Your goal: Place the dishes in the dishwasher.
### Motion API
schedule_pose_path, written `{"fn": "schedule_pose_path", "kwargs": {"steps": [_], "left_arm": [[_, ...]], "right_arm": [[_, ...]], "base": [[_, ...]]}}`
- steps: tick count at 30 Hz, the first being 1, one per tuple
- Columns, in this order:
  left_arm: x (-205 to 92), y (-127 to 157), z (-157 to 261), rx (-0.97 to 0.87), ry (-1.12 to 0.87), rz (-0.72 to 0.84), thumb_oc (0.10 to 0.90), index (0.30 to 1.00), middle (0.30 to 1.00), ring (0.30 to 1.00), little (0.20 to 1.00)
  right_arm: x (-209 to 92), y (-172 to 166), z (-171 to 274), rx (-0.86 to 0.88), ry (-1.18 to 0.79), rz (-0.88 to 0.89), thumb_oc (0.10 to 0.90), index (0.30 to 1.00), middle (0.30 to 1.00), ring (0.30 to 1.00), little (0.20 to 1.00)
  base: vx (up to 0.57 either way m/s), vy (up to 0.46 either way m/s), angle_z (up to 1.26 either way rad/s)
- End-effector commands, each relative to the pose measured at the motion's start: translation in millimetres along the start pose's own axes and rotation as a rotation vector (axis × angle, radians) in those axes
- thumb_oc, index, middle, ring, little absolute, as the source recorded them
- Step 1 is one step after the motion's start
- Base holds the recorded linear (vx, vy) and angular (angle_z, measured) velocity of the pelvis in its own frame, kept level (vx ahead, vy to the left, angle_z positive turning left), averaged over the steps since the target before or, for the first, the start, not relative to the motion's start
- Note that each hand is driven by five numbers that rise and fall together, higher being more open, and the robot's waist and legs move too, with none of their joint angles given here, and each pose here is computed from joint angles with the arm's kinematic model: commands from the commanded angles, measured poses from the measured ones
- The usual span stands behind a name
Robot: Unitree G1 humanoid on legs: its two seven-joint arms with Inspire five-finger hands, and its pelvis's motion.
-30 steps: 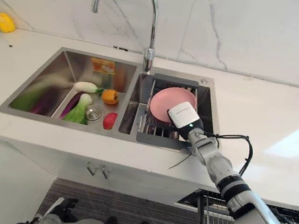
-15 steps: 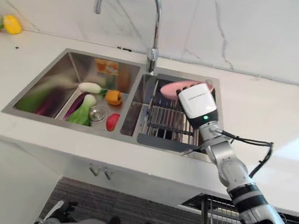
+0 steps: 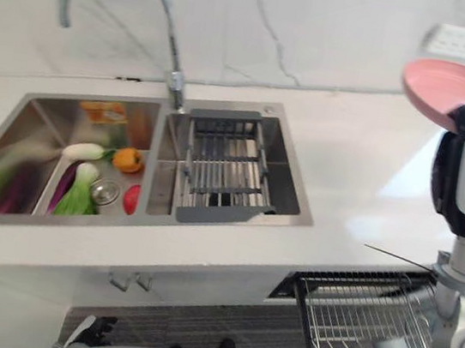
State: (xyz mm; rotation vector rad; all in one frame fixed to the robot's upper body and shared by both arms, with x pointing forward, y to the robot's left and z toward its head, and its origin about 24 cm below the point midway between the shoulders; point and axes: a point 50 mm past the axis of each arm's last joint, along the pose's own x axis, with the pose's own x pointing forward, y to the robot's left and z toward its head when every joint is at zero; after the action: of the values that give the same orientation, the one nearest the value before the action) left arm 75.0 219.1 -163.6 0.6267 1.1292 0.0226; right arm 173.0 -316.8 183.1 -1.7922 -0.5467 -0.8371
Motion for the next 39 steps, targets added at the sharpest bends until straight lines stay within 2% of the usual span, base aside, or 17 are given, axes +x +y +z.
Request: {"fn": "schedule_pose_path", "kwargs": {"steps": [1, 3, 7, 10, 11, 13, 16, 21, 28, 39], "left_arm": [[6, 7, 19, 0.011, -0.064, 0.024, 0.8, 0.9, 0.9, 0.9, 0.9], [5, 8, 18, -0.036, -0.058, 0.034, 0.8, 0.9, 0.9, 0.9, 0.9], [6, 10, 24, -0.035, -0.082, 0.043, 0.8, 0.9, 0.9, 0.9, 0.9], [8, 16, 35, -0.02, -0.12, 0.069, 0.8, 0.9, 0.9, 0.9, 0.9], [11, 24, 44, -0.05, -0.14, 0.098, 0.8, 0.9, 0.9, 0.9, 0.9], [11, 25, 44, -0.053, -0.14, 0.1, 0.8, 0.9, 0.9, 0.9, 0.9], [13, 33, 56, -0.116, -0.165, 0.136, 0.8, 0.9, 0.9, 0.9, 0.9], [15, 40, 72, -0.092, -0.214, 0.151, 0.8, 0.9, 0.9, 0.9, 0.9], [16, 43, 65, -0.161, -0.172, 0.163, 0.8, 0.9, 0.9, 0.9, 0.9], [15, 37, 70, -0.189, -0.187, 0.131, 0.8, 0.9, 0.9, 0.9, 0.9]], "right_arm": [[19, -32, -2, 0.011, 0.044, -0.236, 0.4, 0.3, 0.3, 0.3, 0.3], [-3, -25, -14, -0.025, 0.145, -0.149, 0.4, 0.3, 0.3, 0.3, 0.3], [-8, -21, -16, -0.017, 0.186, -0.142, 0.4, 0.3, 0.3, 0.3, 0.3], [-10, -11, -11, 0.035, 0.215, -0.119, 0.4, 0.3, 0.3, 0.3, 0.3], [-12, 1, -2, 0.102, 0.231, -0.072, 0.4, 0.3, 0.3, 0.3, 0.3], [-12, 2, -1, 0.104, 0.232, -0.073, 0.4, 0.3, 0.3, 0.3, 0.3], [-29, 16, 7, 0.158, 0.274, 0.021, 0.4, 0.3, 0.3, 0.3, 0.3], [-28, 37, 23, 0.205, 0.213, 0.111, 0.4, 0.3, 0.3, 0.3, 0.3], [-30, 62, 49, 0.32, 0.157, 0.239, 0.4, 0.3, 0.3, 0.3, 0.3], [-45, 94, 65, 0.321, 0.072, 0.464, 0.4, 0.3, 0.3, 0.3, 0.3]], "base": [[-0.07, 0.034, -0.61], [-0.1, 0.077, -1.15], [-0.08, 0.054, -0.84], [-0.13, 0.039, -0.42], [-0.12, 0.041, -0.58], [-0.09, 0.03, -0.63], [-0.07, 0.028, -0.21], [-0.06, 0.031, 0.05], [0.0, 0.004, 0.03], [0.02, -0.013, 0.13]]}}
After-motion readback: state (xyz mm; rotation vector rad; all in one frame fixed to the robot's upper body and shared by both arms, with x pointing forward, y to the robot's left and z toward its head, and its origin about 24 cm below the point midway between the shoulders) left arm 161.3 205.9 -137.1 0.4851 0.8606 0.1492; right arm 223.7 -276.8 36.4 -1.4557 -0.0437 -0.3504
